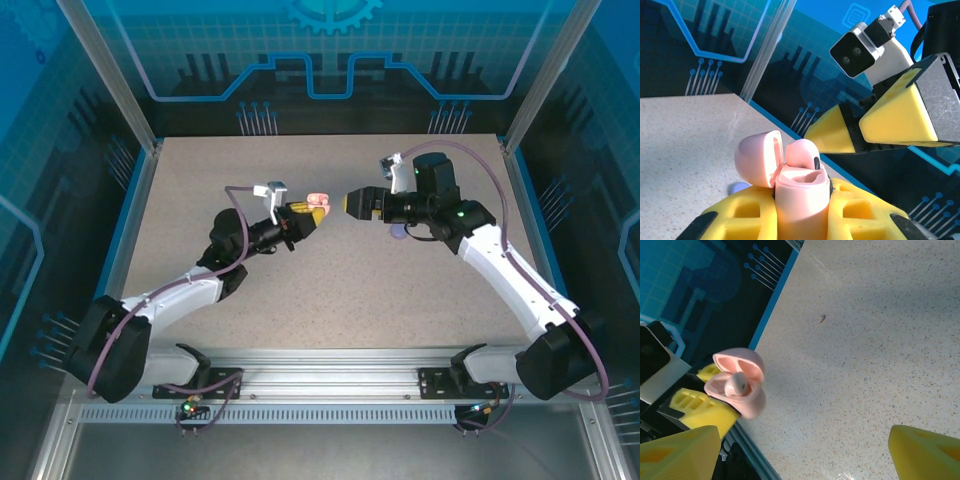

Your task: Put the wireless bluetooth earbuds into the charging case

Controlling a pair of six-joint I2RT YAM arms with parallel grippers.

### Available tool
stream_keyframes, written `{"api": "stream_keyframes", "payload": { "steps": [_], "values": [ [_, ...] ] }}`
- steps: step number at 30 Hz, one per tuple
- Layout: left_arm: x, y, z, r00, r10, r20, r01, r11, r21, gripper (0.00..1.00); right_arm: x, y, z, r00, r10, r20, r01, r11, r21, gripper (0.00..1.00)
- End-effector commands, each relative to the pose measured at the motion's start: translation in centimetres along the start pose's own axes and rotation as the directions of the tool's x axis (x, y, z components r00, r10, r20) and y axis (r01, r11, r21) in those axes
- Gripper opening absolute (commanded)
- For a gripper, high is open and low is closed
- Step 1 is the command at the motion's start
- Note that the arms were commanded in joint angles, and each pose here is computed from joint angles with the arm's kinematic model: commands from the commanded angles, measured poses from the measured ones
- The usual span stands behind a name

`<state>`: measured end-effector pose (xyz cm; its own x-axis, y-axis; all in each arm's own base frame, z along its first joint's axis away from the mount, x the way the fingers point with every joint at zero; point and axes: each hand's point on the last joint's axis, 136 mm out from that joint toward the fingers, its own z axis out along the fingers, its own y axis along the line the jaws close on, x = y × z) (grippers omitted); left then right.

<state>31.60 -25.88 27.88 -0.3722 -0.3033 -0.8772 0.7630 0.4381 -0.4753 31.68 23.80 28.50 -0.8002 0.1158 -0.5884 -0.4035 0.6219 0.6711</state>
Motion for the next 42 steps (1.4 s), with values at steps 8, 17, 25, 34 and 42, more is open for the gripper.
{"api": "stream_keyframes", "payload": {
  "steps": [8, 17, 25, 34, 42],
  "values": [
    [3.5, -1.0, 0.9, 0.994, -0.055, -0.092, 0.061, 0.996, 0.068, 0.0, 0.5, -0.3, 0.6, 0.993, 0.116, 0.012, -0.115, 0.99, -0.079, 0.87],
    [4.3, -0.5, 1.4, 0.987, -0.099, -0.124, 0.106, 0.993, 0.056, 0.0, 1.9, -1.2, 1.0, 0.987, 0.158, -0.001, -0.157, 0.984, -0.082, 0.95],
    [3.9, 0.8, 2.7, 0.97, -0.201, -0.134, 0.201, 0.979, -0.013, 0.0, 2.5, -1.1, 1.7, 0.982, 0.189, 0.004, -0.187, 0.974, -0.127, 0.95],
    [0.5, 7.5, -0.8, 0.999, 0.033, 0.043, -0.016, 0.938, -0.345, 0.0, 3.2, -1.2, 0.6, 0.984, 0.179, 0.019, -0.177, 0.979, -0.1, 0.95],
    [-2.1, 19.1, -7.7, 0.988, 0.036, 0.15, 0.075, 0.735, -0.674, 0.0, 4.3, -1.3, 0.4, 0.983, 0.184, 0.017, -0.182, 0.979, -0.093, 0.95]
  ]
}}
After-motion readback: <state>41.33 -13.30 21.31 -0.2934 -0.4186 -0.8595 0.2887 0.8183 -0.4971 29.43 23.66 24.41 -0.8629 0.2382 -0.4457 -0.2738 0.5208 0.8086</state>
